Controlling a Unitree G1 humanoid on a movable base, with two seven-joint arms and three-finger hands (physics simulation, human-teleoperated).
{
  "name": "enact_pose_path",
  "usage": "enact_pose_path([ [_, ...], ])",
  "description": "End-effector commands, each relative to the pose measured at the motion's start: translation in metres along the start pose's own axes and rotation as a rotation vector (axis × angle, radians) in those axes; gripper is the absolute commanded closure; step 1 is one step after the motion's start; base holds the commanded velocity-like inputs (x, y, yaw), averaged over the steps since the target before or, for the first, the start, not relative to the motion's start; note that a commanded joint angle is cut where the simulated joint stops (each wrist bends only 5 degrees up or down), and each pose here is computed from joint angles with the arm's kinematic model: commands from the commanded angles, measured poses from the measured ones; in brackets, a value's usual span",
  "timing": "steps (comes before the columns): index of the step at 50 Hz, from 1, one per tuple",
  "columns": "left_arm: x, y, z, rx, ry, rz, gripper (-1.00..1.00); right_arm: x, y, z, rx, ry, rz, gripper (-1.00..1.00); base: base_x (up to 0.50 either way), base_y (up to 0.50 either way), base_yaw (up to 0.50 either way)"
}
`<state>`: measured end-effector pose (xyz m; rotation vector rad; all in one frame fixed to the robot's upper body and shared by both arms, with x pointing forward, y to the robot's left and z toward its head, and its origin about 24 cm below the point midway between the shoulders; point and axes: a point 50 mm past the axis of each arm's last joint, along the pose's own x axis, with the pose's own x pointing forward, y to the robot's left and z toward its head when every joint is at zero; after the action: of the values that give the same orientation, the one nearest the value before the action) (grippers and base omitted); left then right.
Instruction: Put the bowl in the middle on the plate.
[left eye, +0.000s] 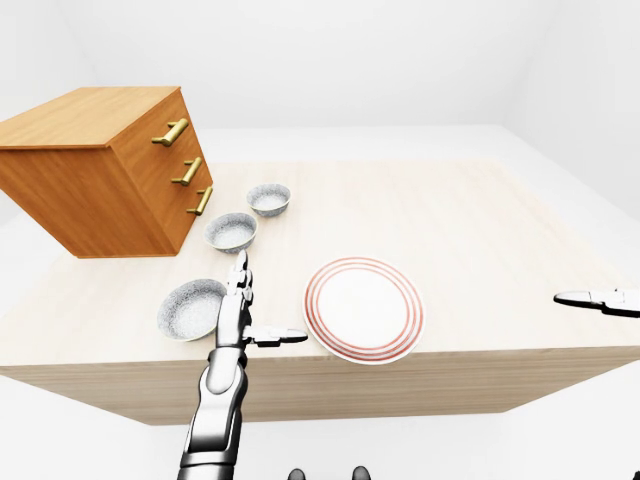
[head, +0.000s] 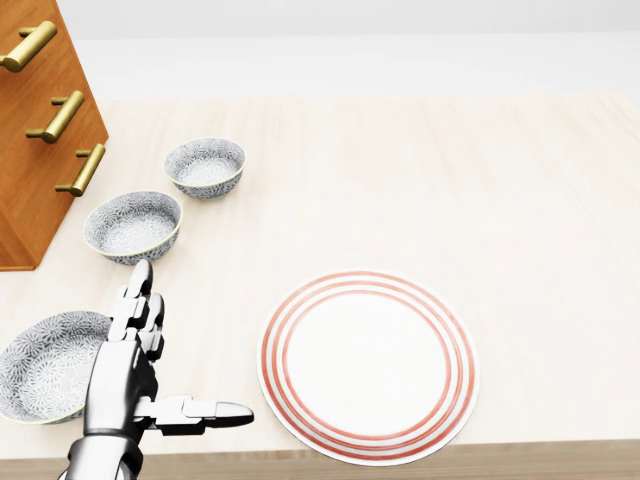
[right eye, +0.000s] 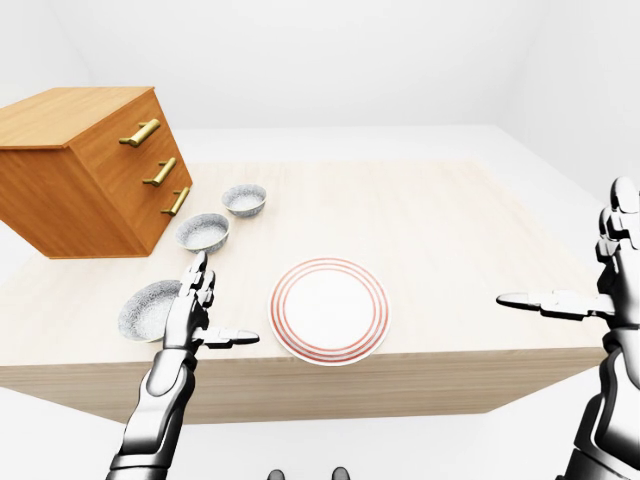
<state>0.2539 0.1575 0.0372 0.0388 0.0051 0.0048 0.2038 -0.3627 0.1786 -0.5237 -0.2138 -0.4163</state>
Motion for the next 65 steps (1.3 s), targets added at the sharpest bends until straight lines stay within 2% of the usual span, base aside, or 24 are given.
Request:
enact_pose_path([
  [1,0.0002,0.0000,-0.0011,0.003,0.001,0.000,-1.00,-0.0031,-0.0001,0.0045,0.003,-0.021,0.036,-1.00,0.00,0.00,0.00],
  [27,-0.0003,-0.0011,-0.0003,0.008,0.000,-0.004,-1.00,-0.0051,-0.0028,0.0088,0.016,-0.045,0.051,-1.00,0.09,0.07,0.00],
  [65,-0.0008,-0.0017,-0.0010,0.024,-0.004,-0.008,-1.00,-0.0066,0.0034,-0.0009,0.005,0.002,0.077,-1.00,0.13,0.00,0.00],
])
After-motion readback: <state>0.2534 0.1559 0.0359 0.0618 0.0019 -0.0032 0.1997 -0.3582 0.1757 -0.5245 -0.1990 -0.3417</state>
